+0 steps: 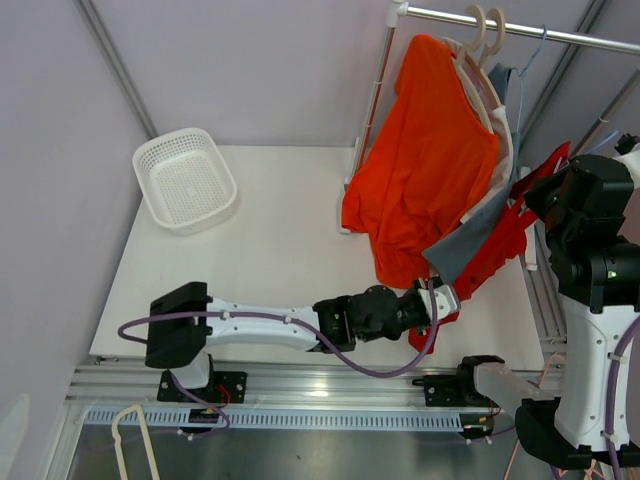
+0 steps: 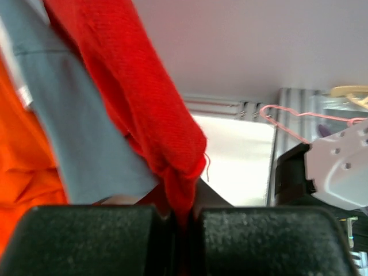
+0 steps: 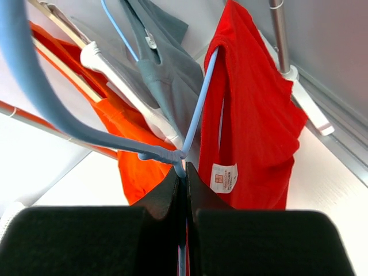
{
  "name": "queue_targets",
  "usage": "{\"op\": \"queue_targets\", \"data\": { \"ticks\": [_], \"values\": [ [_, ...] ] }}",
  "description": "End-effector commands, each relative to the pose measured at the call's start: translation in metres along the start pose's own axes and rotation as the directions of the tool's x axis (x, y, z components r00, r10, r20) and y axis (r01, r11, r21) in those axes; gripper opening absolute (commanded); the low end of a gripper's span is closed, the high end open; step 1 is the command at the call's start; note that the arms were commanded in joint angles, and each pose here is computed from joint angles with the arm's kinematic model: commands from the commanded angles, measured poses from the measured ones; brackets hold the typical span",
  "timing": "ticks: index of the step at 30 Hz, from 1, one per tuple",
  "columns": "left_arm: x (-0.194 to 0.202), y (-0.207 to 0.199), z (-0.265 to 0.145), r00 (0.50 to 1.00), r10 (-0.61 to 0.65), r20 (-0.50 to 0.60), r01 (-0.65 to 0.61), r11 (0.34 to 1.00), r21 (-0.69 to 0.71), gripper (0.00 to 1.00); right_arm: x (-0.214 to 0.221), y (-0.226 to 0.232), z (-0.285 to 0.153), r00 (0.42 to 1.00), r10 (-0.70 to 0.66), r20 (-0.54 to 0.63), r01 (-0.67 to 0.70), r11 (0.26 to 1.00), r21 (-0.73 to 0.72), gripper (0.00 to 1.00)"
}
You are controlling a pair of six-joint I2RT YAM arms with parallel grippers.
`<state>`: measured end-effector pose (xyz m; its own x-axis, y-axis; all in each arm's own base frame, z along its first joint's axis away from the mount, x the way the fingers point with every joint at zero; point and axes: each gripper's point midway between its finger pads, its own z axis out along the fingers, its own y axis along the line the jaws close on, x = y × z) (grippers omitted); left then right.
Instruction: Remove the t-shirt from the hanger
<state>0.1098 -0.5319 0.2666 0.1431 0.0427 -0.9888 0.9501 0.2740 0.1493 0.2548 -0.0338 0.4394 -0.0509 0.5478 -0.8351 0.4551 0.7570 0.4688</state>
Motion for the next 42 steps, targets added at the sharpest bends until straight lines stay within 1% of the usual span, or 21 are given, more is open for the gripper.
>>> {"op": "queue_targets", "data": {
  "ticks": [1,5,7,10,11,13,18,25,29,30,31,32,33,34,35,36,37,39,40,41,42],
  "values": [
    [-0.053,0.009,-0.009,0.998,0.017,0.067,-0.011,0.995,-0.098,0.01,-0.021,0.007,0.000,0.996,0.020,0.083,-0.019,1.000,-0.010,0.00],
    [-0.089,-0.011,-0.039,0.985,0.130,0.114,-0.115,0.985,-0.130,0.01,-0.028,-0.004,0.016,0.991,-0.035,0.129,0.025,0.996,0.083,0.00],
    [-0.109,-0.027,-0.060,0.981,0.110,0.159,-0.094,0.990,-0.107,0.01,-0.028,-0.005,0.028,0.988,-0.078,0.132,0.063,0.991,0.114,0.00],
    [-0.116,-0.040,-0.088,0.977,0.050,0.208,-0.033,0.996,-0.085,0.01,-0.034,-0.009,0.041,0.987,-0.092,0.135,0.072,0.987,0.145,0.00],
    [-0.098,-0.044,-0.094,0.982,0.046,0.184,-0.032,0.996,-0.079,0.01,-0.038,-0.011,0.048,0.986,-0.095,0.135,0.074,0.985,0.154,0.00],
    [-0.104,-0.046,-0.107,0.978,0.011,0.208,0.005,0.997,-0.077,0.01,-0.044,-0.021,0.055,0.986,-0.107,0.127,0.085,0.982,0.167,0.00],
    [-0.081,-0.049,-0.121,0.986,-0.013,0.165,0.027,0.996,-0.082,0.01,-0.054,-0.049,0.060,0.985,-0.122,0.126,0.093,0.973,0.210,0.00],
    [-0.065,-0.062,-0.134,0.986,-0.061,0.156,0.067,0.997,-0.034,0.01,-0.063,-0.056,0.072,0.991,-0.083,0.104,0.060,0.978,0.201,0.00],
    [-0.045,-0.062,-0.121,0.991,-0.061,0.122,0.071,0.994,-0.079,0.01,-0.057,-0.016,0.060,0.998,-0.051,0.043,0.052,0.999,-0.008,0.00],
    [-0.045,-0.050,-0.115,0.989,-0.068,0.132,0.082,0.990,-0.111,0.01,-0.055,-0.005,0.053,0.999,-0.044,0.022,0.045,0.997,-0.058,0.00],
    [-0.037,-0.053,-0.106,0.989,-0.097,0.115,0.107,0.991,-0.079,0.01,-0.050,0.008,0.040,0.999,-0.045,-0.006,0.044,0.991,-0.126,0.00],
    [-0.055,-0.047,-0.095,0.981,-0.144,0.133,0.153,0.986,-0.060,0.01,-0.044,0.018,0.031,0.998,-0.048,-0.032,0.042,0.983,-0.180,0.00],
    [-0.048,-0.019,-0.084,0.981,-0.161,0.108,0.172,0.980,-0.097,0.01,-0.033,0.033,0.019,0.996,-0.061,-0.072,0.041,0.967,-0.252,0.00],
    [-0.029,-0.021,-0.073,0.975,-0.219,0.033,0.220,0.974,-0.046,0.01,-0.023,0.036,0.011,0.993,-0.074,-0.097,0.045,0.962,-0.270,0.00],
    [-0.042,-0.009,-0.063,0.969,-0.246,0.039,0.247,0.968,-0.045,0.01,-0.017,0.038,-0.002,0.991,-0.088,-0.097,0.056,0.955,-0.291,0.00],
    [-0.053,0.022,-0.052,0.963,-0.265,0.056,0.269,0.959,-0.090,0.01,-0.010,0.041,-0.010,0.988,-0.120,-0.101,0.084,0.947,-0.309,0.00],
    [-0.030,0.028,-0.045,0.959,-0.281,-0.028,0.277,0.956,-0.101,0.01,-0.007,0.037,-0.017,0.985,-0.141,-0.101,0.104,0.946,-0.308,0.00],
    [-0.062,0.064,-0.031,0.953,-0.302,0.014,0.301,0.941,-0.155,0.01,-0.014,0.033,-0.021,0.984,-0.169,-0.065,0.143,0.946,-0.289,0.00],
    [-0.085,0.076,-0.024,0.938,-0.343,0.040,0.345,0.925,-0.158,0.01,-0.022,0.023,-0.019,0.980,-0.198,-0.034,0.185,0.956,-0.229,0.00],
    [-0.044,0.073,-0.015,0.921,-0.371,-0.118,0.351,0.922,-0.165,0.01,-0.028,0.022,-0.020,0.976,-0.215,-0.019,0.206,0.954,-0.218,0.00],
    [-0.028,0.091,-0.012,0.899,-0.402,-0.173,0.367,0.908,-0.202,0.01,-0.046,0.029,-0.022,0.975,-0.221,0.020,0.220,0.951,-0.215,0.00]
  ]
}}
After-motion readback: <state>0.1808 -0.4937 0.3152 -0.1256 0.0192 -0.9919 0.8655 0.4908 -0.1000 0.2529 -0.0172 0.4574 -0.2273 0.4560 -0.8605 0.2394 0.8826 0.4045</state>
